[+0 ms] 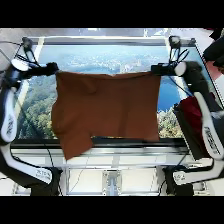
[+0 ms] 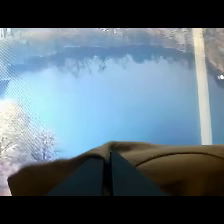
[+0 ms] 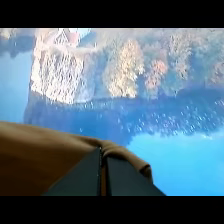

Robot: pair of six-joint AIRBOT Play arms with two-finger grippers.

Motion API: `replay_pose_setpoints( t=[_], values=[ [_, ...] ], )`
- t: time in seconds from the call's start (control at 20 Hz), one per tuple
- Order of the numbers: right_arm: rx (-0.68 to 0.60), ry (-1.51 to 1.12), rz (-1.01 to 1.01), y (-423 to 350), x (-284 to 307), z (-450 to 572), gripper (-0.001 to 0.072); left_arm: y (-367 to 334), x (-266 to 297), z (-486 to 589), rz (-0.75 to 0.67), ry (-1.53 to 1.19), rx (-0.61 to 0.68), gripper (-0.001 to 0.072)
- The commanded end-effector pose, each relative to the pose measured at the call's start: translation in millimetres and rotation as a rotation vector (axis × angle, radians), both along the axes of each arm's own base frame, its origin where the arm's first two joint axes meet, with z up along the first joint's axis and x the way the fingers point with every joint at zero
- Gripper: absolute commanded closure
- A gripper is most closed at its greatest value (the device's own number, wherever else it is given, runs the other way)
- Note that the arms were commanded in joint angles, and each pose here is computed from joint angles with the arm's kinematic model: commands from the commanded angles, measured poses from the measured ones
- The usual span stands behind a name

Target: Fold the shirts.

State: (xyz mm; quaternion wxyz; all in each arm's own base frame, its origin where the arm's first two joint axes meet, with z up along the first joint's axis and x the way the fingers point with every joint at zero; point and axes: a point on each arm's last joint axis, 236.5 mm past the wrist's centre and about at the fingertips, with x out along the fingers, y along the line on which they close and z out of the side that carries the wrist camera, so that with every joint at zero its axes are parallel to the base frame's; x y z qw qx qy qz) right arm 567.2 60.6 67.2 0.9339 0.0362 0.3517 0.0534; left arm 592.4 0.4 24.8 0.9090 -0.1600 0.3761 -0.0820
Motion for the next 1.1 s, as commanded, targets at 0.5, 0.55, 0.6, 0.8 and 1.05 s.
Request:
replay_pose_setpoints(
  t=[0.5, 0.55, 0.6, 0.8, 1.05],
  values=[
    [-0.016, -0.149, -0.255, -155.5, -70.5, 209.4, 0.0166, 125.6, -67.8, 236.9, 0.183, -0.358, -0.256, 0.001],
    [-0.081, -0.083, -0.297, -180.7, -113.5, 215.9, 0.0167, 141.5, -102.4, 240.8, 0.186, -0.317, -0.217, 0.001],
    [-0.112, -0.019, -0.333, -198.2, -150.1, 214.8, 0.0166, 151.4, -133.5, 233.8, 0.196, -0.263, -0.197, 0.001],
    [-0.035, 0.198, -0.459, -213.2, -261.9, 118.2, 0.0167, 164.1, -243.8, 117.4, 0.412, -0.063, -0.246, 0.001],
    [0.531, 0.219, -0.726, -130.8, -317.3, -78.6, 0.0253, 76.4, -325.9, -47.1, 0.678, 0.186, -0.69, 0.001]
  ],
)
